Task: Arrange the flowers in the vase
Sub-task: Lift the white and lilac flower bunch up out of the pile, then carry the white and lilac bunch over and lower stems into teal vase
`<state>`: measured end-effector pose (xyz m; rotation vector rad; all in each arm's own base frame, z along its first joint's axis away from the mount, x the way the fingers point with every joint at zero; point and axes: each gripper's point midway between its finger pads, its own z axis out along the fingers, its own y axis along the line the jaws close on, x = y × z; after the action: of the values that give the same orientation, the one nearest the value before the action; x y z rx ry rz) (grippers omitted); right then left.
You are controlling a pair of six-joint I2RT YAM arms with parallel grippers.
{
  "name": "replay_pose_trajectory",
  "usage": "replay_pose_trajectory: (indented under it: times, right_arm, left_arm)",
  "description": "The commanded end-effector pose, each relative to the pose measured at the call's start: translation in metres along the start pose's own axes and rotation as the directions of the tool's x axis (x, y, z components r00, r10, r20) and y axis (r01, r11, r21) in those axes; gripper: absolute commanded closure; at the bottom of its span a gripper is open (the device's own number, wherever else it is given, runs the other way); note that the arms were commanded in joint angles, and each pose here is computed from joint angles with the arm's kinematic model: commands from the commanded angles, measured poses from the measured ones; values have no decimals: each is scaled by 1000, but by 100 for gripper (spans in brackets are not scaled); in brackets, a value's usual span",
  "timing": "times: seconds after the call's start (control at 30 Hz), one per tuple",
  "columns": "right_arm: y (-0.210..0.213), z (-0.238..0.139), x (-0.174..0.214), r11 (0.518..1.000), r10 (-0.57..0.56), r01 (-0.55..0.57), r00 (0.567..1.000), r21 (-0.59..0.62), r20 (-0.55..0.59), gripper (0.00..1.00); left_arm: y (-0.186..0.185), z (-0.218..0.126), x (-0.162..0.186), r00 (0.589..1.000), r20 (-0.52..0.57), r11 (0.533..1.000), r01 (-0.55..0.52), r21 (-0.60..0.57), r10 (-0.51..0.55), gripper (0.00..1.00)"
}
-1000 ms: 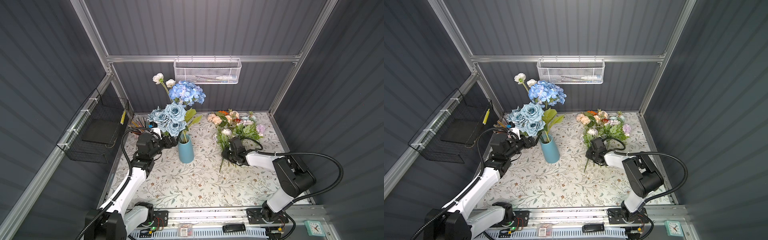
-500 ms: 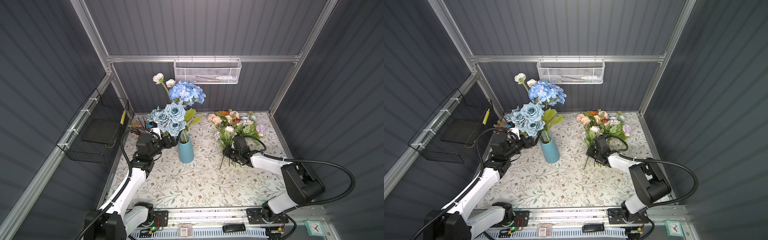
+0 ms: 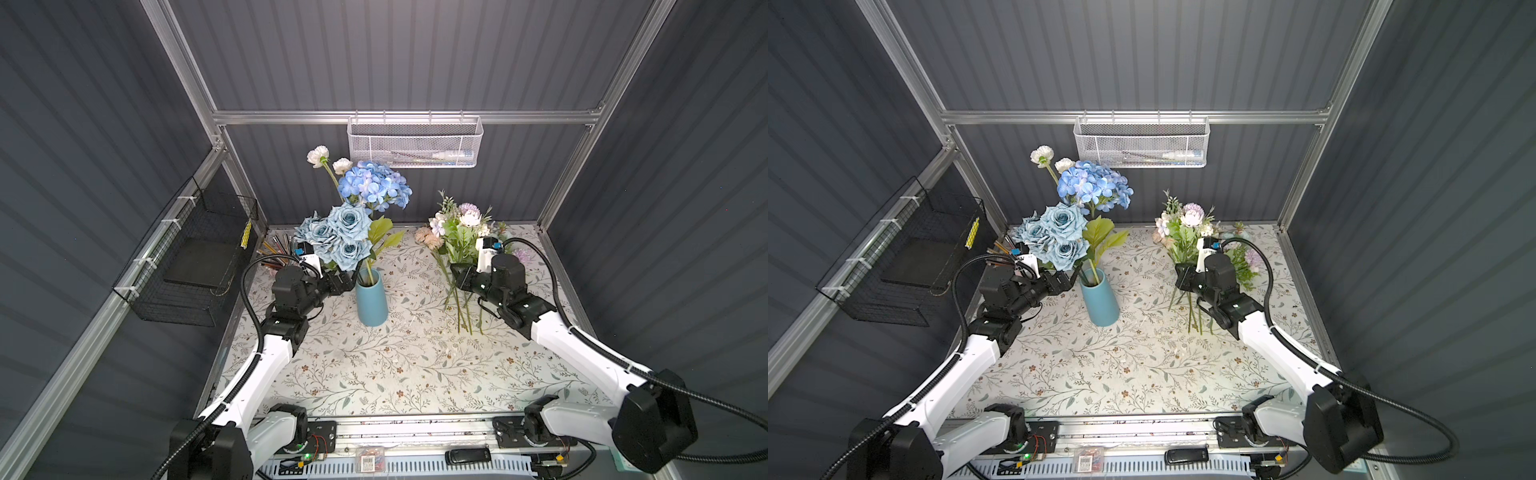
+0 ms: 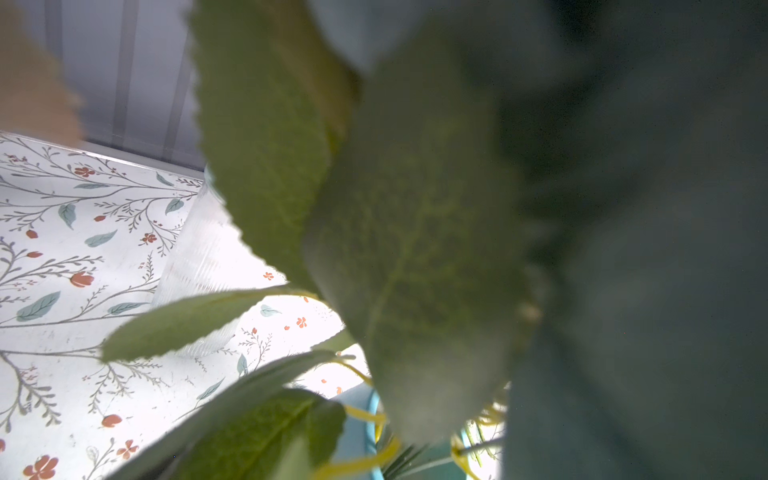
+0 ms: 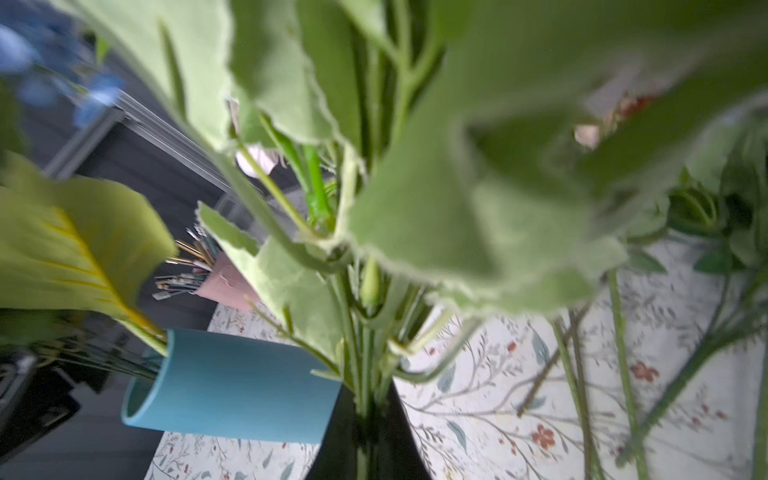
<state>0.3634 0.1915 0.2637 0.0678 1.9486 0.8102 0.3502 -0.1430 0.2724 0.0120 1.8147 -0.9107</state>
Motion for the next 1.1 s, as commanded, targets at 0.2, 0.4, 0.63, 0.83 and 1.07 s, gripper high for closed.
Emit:
replay_pose_trajectory:
  times: [0.2, 0.4, 0.63, 0.83, 1.07]
  right_arm:
    - [116, -44, -64, 855, -134, 271, 939, -442, 315, 100]
    - [182, -67, -60, 662, -233, 534, 814, -526, 532, 100]
    - [231, -69, -41, 436, -134, 655, 726, -617, 675, 100]
    - [256, -54, -29, 319, -85, 698, 695, -641, 714, 100]
    - [261, -31, -16, 289, -109, 705, 697, -648, 709, 100]
  left_arm:
    - [-1, 2, -6, 1000, 25, 1000, 1, 3, -1, 0]
    - [3, 4, -1, 1000, 11, 1000, 7, -8, -7, 0]
    - [3, 3, 0, 1000, 3, 1000, 3, -13, -3, 0]
    - [1, 2, -2, 1000, 4, 1000, 6, -10, -6, 0]
    - [1, -1, -3, 1000, 9, 1000, 4, -22, -4, 0]
